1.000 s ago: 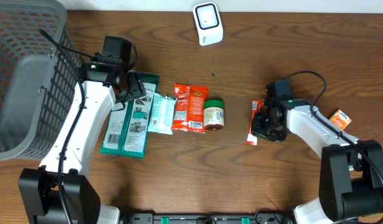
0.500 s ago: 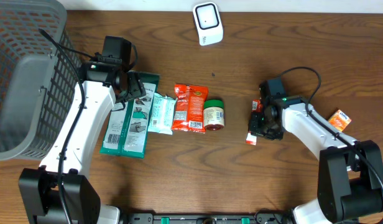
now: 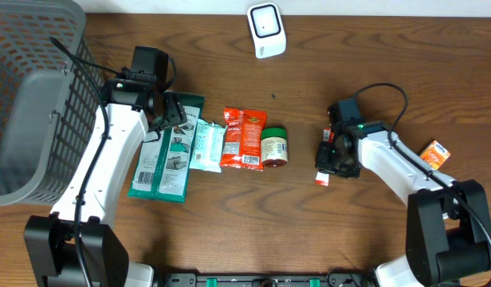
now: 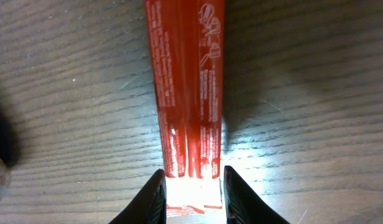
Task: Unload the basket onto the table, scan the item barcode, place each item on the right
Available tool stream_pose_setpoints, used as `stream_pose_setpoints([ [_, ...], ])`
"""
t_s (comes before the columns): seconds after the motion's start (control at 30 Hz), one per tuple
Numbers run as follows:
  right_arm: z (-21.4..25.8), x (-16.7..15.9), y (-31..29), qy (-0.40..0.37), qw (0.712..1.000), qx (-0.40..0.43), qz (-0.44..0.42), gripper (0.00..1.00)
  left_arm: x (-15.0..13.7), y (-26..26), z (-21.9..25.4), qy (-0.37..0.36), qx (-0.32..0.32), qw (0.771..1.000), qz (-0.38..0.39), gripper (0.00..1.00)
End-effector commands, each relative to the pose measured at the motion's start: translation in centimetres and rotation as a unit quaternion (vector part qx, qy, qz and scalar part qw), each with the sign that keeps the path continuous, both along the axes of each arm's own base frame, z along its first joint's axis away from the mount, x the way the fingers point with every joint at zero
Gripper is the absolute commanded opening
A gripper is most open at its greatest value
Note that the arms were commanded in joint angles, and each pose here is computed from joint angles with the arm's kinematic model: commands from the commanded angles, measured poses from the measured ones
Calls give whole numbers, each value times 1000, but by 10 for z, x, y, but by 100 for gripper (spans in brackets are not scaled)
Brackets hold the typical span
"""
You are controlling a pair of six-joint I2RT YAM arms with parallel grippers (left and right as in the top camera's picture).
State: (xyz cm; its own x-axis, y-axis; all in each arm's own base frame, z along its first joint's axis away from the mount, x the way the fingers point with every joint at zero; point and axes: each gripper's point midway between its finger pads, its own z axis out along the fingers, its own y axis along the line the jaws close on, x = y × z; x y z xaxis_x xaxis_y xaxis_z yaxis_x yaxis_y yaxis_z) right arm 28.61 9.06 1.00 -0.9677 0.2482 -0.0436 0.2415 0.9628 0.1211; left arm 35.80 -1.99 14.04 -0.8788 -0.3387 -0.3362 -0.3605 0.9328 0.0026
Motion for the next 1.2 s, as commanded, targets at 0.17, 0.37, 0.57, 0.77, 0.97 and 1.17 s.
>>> stream_pose_setpoints([
  [0.17, -1, 2, -5, -8, 1000, -26, -13, 26, -1, 1, -2, 4, 4, 1000, -2, 84],
  [0.37, -1, 2, -6, -9, 999, -27, -14, 25, -1, 1, -2, 4, 4, 1000, -2, 84],
  [0.57, -3, 0, -6, -6, 999, -28, -18, 23, -1, 1, -2, 4, 4, 1000, -2, 84],
  [0.77, -13, -2, -7, -13, 999, -24, -33, 21, -1, 1, -2, 4, 4, 1000, -2, 84],
  [0.97, -25, -9, -9, -15, 999, -23, -35, 21, -1, 1, -2, 4, 4, 1000, -2, 84],
  [1.17, -24, -7, -9, -23, 999, -25, -2, 1, -1, 1, -2, 4, 4, 1000, -2, 84],
])
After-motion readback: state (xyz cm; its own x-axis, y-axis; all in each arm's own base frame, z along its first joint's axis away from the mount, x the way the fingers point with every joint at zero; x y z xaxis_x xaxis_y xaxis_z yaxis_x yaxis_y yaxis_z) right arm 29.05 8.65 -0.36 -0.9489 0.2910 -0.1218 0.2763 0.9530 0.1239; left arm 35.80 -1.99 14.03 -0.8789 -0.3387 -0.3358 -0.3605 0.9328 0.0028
